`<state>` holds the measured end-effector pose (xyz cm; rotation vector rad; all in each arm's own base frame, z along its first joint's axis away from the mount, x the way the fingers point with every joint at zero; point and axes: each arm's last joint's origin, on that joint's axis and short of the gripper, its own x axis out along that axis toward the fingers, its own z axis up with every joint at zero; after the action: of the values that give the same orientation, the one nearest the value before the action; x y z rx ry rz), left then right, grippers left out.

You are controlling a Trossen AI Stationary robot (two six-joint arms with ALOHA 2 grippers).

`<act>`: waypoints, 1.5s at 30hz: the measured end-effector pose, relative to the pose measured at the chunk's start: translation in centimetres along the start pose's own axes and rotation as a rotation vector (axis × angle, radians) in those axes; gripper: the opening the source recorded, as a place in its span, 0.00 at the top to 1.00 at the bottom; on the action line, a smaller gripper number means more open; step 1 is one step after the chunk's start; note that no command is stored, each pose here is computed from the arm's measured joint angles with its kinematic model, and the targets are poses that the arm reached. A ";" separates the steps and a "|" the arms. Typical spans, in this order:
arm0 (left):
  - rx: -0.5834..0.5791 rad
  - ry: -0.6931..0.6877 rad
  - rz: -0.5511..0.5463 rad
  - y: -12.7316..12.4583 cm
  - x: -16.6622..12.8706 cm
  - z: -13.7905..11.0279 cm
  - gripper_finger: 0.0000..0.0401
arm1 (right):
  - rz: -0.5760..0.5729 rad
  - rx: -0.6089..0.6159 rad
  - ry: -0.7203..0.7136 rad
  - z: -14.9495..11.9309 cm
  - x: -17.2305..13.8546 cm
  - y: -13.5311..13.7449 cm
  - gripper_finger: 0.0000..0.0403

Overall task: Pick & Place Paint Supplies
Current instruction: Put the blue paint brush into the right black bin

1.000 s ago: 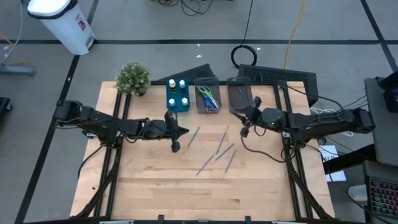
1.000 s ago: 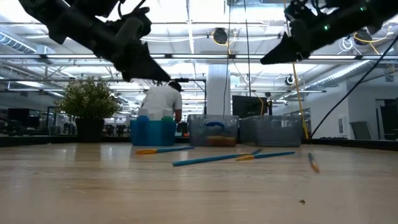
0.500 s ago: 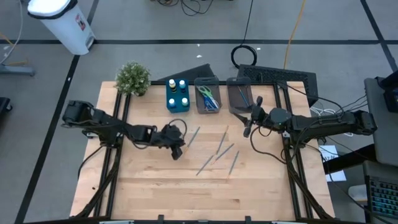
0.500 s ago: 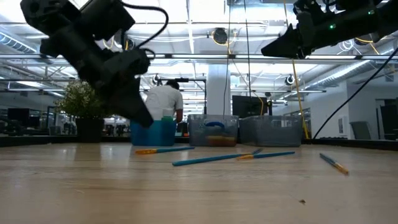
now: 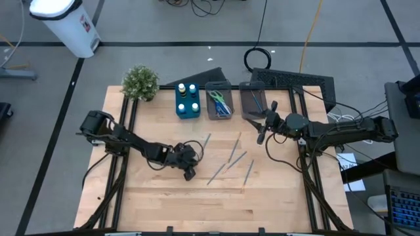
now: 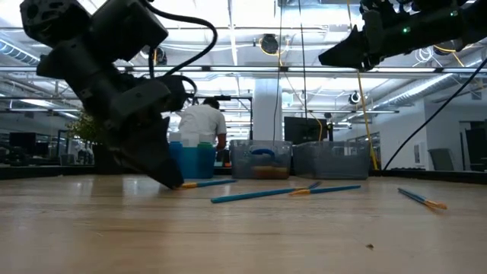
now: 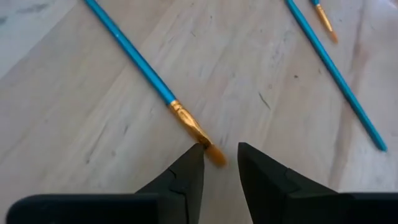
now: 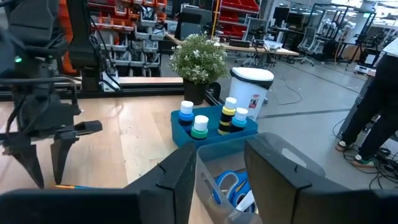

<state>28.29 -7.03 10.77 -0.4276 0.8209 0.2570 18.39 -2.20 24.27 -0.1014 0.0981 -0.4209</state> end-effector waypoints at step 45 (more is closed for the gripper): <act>0.075 0.129 0.253 0.2 -0.6 0.4 0.65 | 0.000 0.000 0.000 0.0 0.0 0.0 0.69</act>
<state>28.07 -6.70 11.46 -0.2712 1.0095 0.4353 18.40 -2.20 24.26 -0.1018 0.0985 -0.4209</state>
